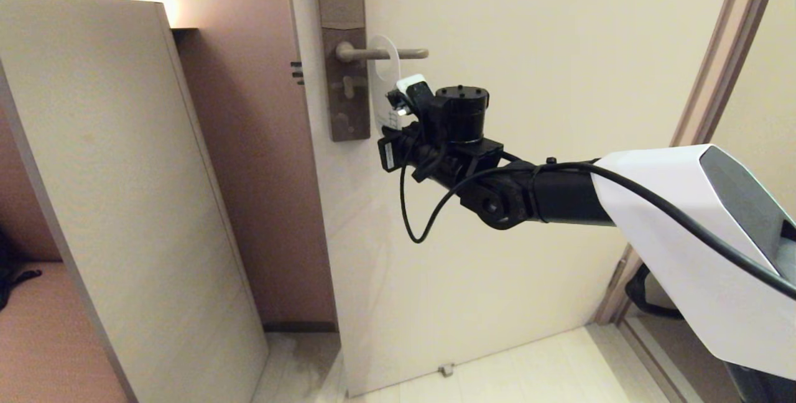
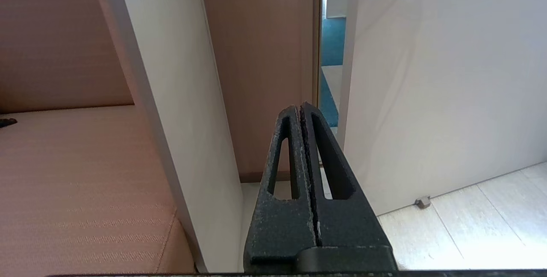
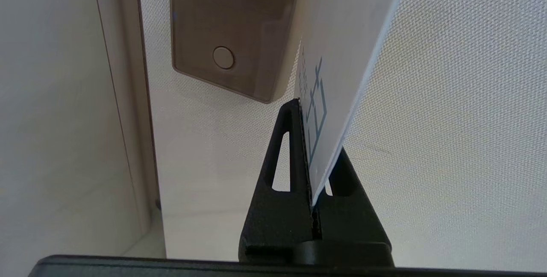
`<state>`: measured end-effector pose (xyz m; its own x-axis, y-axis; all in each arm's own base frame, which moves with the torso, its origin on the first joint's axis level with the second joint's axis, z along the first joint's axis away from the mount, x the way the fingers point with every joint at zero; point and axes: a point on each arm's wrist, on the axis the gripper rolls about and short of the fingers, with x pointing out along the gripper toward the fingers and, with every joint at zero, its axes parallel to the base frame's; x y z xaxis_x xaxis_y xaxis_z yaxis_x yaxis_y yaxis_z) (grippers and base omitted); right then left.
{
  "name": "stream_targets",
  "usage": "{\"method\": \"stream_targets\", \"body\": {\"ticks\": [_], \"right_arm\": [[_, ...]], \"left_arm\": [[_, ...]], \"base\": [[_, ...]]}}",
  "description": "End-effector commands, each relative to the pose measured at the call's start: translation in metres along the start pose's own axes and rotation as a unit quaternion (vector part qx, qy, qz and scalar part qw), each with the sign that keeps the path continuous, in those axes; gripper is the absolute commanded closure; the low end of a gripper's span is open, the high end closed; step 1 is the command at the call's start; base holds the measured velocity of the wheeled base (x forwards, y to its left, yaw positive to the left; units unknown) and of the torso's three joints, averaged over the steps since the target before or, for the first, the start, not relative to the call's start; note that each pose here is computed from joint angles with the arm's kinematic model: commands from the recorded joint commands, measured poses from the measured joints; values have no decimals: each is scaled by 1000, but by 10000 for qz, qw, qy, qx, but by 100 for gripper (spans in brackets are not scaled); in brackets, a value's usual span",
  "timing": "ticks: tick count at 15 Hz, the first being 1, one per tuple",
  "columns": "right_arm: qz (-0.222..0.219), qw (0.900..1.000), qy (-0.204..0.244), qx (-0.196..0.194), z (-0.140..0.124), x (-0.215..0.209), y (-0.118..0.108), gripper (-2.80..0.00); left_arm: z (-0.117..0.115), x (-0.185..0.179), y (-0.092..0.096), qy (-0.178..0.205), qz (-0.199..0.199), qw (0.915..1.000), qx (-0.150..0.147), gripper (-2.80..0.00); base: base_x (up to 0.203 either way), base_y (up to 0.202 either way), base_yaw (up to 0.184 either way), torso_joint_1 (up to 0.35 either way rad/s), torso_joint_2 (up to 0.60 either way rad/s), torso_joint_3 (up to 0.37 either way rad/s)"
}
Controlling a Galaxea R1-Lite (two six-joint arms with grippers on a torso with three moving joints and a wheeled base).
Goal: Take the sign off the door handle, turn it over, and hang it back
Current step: Hang the sign back with the other side facing out
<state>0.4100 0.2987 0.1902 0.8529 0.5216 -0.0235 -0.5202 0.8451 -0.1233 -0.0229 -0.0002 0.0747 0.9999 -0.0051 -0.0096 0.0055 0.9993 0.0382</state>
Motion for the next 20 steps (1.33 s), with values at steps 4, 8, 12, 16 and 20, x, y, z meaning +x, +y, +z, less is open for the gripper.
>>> {"method": "stream_targets", "body": {"ticks": [4, 8, 12, 16, 20], "right_arm": [[26, 10000, -49, 5, 4, -1, 3, 0], [21, 10000, -28, 12, 4, -3, 2, 0], [43, 9999, 93, 1, 3, -9, 3, -280], [51, 9996, 291, 0, 6, -28, -2, -280], [51, 9991, 430, 17, 19, -53, -10, -280]], "left_arm": [[0, 0, 0, 6, 1, 10000, 0, 0], [0, 0, 0, -2, -5, 10000, 0, 0], [0, 0, 0, -2, 7, 10000, 0, 0], [0, 0, 0, 3, 4, 10000, 0, 0], [0, 0, 0, 3, -1, 10000, 0, 0]], "base": [[0, 0, 0, 0, 0, 0], [0, 0, 0, 0, 0, 0], [0, 0, 0, 0, 0, 0], [0, 0, 0, 0, 0, 0], [0, 0, 0, 0, 0, 0]]}}
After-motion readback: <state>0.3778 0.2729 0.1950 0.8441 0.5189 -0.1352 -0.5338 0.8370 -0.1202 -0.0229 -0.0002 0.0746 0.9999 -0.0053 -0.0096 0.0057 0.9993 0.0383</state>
